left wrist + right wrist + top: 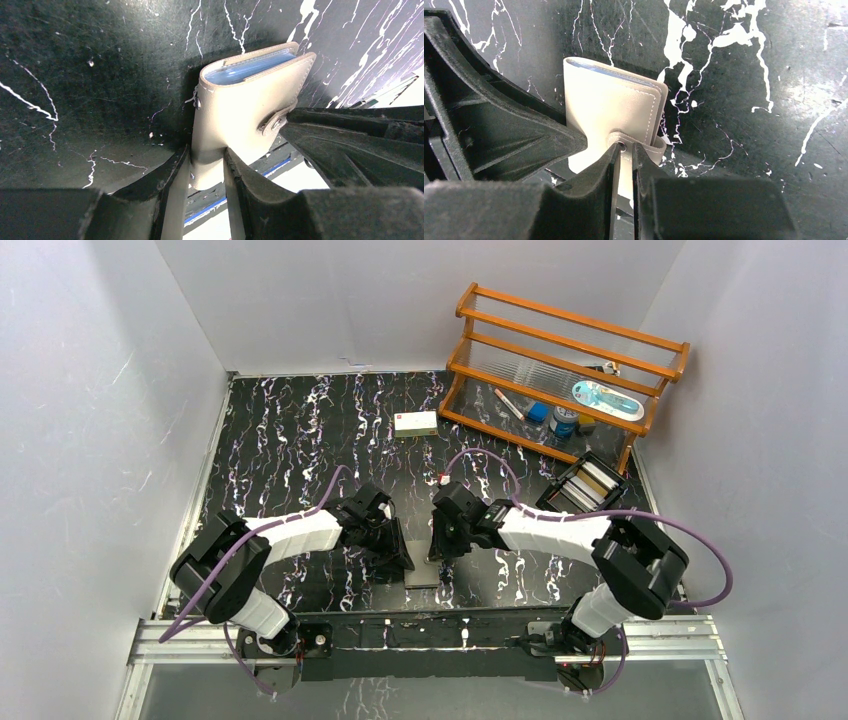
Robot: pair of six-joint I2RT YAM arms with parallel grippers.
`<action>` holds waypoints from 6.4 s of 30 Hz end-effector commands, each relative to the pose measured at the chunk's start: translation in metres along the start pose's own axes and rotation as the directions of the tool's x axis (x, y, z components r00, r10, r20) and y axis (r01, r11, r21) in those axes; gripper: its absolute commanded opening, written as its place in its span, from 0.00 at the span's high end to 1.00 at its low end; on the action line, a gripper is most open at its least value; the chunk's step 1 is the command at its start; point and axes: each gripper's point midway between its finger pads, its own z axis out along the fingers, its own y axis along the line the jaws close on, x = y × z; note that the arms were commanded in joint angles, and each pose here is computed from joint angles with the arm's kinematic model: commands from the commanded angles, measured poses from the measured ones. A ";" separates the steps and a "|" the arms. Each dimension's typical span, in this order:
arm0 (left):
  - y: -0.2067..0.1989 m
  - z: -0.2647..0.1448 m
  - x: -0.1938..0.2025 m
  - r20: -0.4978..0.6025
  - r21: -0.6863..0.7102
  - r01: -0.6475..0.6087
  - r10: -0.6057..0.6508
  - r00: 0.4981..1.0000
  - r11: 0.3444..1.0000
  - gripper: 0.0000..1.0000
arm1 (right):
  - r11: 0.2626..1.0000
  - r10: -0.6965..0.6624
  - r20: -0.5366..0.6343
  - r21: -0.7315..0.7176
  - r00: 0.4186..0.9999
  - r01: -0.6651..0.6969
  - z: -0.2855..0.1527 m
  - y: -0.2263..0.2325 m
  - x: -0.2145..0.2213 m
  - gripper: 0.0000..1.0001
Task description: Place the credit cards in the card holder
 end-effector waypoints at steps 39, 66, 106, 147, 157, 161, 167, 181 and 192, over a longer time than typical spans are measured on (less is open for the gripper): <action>0.001 -0.019 -0.029 0.093 -0.173 -0.072 0.089 0.992 0.982 0.60 | 0.995 -0.084 0.050 -0.044 0.995 0.086 -0.009 0.023 -0.023 0.76; 0.018 0.006 -0.028 0.045 -0.223 -0.065 0.077 0.996 0.973 0.64 | 0.997 -0.065 -0.036 -0.043 0.997 0.063 0.005 0.014 -0.005 0.79; 0.019 0.006 -0.026 0.047 -0.213 -0.055 0.067 0.997 0.975 0.65 | 0.997 -0.066 -0.005 -0.035 0.998 0.066 -0.006 0.019 -0.006 0.78; 0.015 0.005 -0.026 0.044 -0.206 -0.063 0.073 0.996 0.977 0.65 | 0.998 -0.057 -0.047 -0.029 0.997 0.056 0.009 0.013 0.008 0.80; 0.013 0.004 -0.026 0.048 -0.191 -0.056 0.066 0.997 0.980 0.65 | 0.988 -0.107 -0.085 0.105 0.991 0.115 0.016 -0.003 0.021 0.86; 0.009 0.007 -0.020 0.030 -0.151 -0.043 0.048 0.998 0.988 0.65 | 0.975 -0.120 -0.111 0.172 0.986 0.138 0.020 -0.013 0.028 0.85; 0.013 0.010 -0.014 0.016 -0.135 -0.024 0.026 1.000 0.991 0.65 | 0.949 -0.140 -0.164 0.260 0.976 0.180 0.028 -0.030 0.041 0.85; 0.003 -0.007 -0.034 0.075 -0.105 -0.020 0.028 0.997 0.994 0.67 | 0.920 -0.205 -0.082 0.323 0.975 0.221 0.031 -0.038 0.010 0.86; -0.024 -0.079 -0.102 0.273 0.019 0.020 -0.024 0.962 1.000 0.67 | 0.928 -0.247 0.040 0.296 0.968 0.225 0.026 -0.034 -0.066 0.86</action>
